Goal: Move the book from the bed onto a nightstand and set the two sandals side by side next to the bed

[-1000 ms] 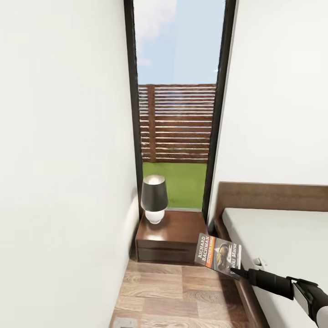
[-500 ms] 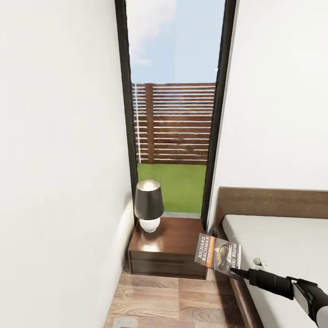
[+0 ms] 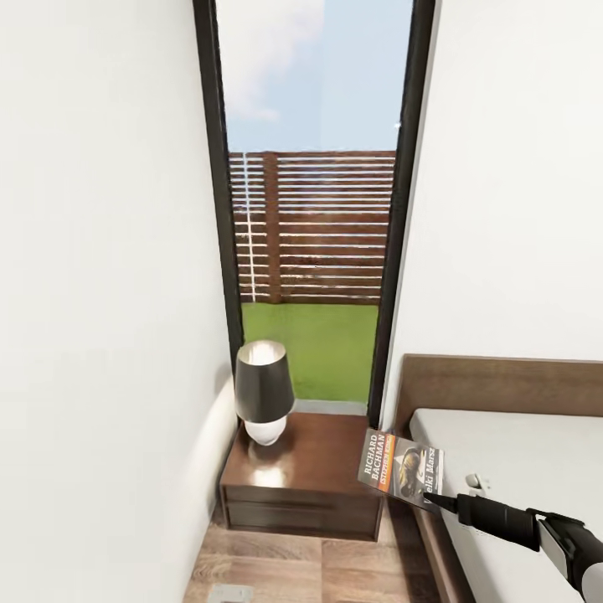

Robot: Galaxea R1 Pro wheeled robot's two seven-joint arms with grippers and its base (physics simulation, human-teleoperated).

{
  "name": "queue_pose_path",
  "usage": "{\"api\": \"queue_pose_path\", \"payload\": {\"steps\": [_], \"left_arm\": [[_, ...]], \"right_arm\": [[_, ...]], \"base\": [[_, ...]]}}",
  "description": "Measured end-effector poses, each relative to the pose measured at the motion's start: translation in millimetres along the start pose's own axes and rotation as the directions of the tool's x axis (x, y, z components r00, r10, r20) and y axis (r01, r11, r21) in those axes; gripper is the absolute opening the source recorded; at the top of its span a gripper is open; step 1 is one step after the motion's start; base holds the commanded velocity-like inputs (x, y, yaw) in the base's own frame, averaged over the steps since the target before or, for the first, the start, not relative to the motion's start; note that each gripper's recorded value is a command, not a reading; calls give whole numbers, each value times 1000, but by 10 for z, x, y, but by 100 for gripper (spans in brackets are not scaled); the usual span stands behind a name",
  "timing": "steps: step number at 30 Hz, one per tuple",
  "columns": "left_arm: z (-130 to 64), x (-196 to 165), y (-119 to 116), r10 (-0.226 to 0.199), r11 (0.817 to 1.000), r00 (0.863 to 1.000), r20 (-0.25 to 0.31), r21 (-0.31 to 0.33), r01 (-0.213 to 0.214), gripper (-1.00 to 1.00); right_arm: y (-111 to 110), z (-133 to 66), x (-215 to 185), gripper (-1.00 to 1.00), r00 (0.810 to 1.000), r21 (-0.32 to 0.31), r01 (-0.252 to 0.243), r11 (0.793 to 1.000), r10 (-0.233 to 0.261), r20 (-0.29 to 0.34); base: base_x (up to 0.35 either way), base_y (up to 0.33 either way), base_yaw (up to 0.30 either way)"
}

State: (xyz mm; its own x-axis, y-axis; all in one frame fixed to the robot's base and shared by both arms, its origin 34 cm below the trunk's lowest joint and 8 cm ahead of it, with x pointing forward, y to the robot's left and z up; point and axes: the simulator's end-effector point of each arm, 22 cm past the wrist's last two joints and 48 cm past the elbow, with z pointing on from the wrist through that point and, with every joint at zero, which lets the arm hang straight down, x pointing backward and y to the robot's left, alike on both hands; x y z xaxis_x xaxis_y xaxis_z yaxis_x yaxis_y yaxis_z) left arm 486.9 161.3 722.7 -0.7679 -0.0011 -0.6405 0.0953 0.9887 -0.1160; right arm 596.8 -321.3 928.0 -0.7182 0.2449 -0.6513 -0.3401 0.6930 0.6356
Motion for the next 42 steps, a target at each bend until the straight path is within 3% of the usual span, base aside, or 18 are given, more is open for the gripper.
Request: {"api": "queue_pose_path", "payload": {"steps": [37,42], "left_arm": [[1,-3,-1,0,1000,1000,1,0,0,100],[1,-3,0,-1,1000,1000,1,0,1,100]], "right_arm": [[-11,-9,16,-100,1000,2,0,1000,0,-1],[-21,-16,10,-100,999,4,46,999,-46,17]], "base": [[336,-91,0],[298,-29,0]]}}
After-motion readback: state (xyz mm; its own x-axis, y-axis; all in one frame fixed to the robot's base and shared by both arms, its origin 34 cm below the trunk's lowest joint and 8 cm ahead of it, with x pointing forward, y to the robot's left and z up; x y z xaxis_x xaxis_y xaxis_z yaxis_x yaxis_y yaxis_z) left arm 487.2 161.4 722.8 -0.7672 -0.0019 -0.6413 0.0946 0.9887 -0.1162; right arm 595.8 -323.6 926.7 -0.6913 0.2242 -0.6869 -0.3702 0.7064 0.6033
